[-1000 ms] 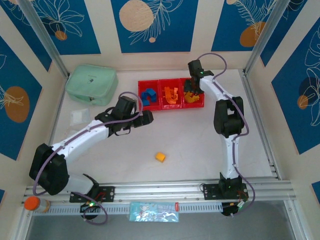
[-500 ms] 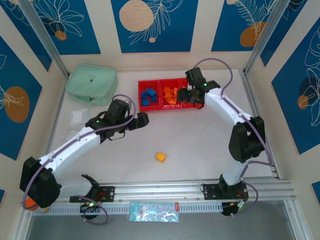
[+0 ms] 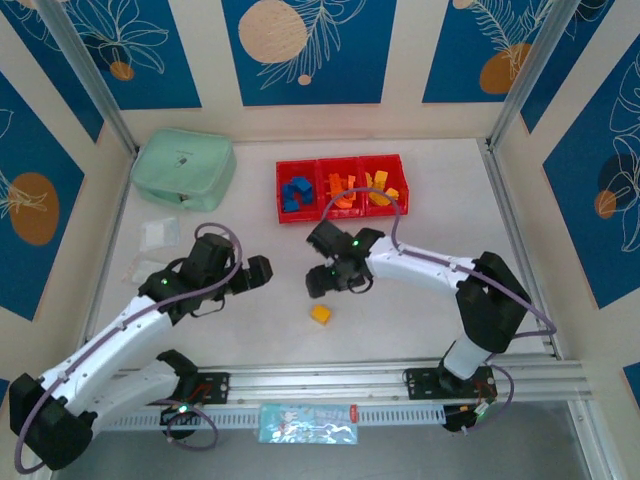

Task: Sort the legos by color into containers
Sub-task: Pick up the lego from the bottom-center of the table.

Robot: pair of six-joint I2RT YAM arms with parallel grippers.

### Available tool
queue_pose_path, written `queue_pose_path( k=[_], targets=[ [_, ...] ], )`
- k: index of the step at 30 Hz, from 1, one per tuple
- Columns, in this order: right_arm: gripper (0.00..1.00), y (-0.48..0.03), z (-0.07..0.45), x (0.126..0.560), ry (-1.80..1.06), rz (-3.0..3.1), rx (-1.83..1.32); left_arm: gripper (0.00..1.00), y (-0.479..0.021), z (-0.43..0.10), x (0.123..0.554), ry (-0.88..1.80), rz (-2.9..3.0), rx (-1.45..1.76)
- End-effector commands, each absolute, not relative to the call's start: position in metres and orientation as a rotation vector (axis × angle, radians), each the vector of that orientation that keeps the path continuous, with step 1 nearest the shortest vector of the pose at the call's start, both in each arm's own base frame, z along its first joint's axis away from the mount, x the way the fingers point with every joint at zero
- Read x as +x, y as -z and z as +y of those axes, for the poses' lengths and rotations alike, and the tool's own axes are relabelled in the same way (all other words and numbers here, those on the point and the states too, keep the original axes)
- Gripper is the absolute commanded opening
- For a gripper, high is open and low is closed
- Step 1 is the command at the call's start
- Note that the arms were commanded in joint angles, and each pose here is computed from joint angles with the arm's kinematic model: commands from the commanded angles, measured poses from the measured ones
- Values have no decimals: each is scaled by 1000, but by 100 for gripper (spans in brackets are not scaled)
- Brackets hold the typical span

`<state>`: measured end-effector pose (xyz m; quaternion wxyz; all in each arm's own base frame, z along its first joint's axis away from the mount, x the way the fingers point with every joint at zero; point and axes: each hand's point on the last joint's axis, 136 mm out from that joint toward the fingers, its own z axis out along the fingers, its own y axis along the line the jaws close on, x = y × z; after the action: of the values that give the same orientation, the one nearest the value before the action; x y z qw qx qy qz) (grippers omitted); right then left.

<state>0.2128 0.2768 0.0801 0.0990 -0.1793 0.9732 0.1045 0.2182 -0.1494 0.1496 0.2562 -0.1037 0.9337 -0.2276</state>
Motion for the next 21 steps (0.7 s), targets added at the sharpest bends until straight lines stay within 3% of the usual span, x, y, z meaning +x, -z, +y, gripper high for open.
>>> queue_pose_path(
  k=[1, 13, 21],
  targets=[
    [80, -69, 292, 191, -333, 2901, -575, 99, -138, -132, 207, 565, 2554, -377],
    [79, -24, 289, 170, -148, 2907, -876, 99, -129, -119, 196, 539, 2551, -424],
    [63, -20, 278, 189, -78, 2909, -809, 99, -128, -125, 200, 550, 2561, -419]
  ],
)
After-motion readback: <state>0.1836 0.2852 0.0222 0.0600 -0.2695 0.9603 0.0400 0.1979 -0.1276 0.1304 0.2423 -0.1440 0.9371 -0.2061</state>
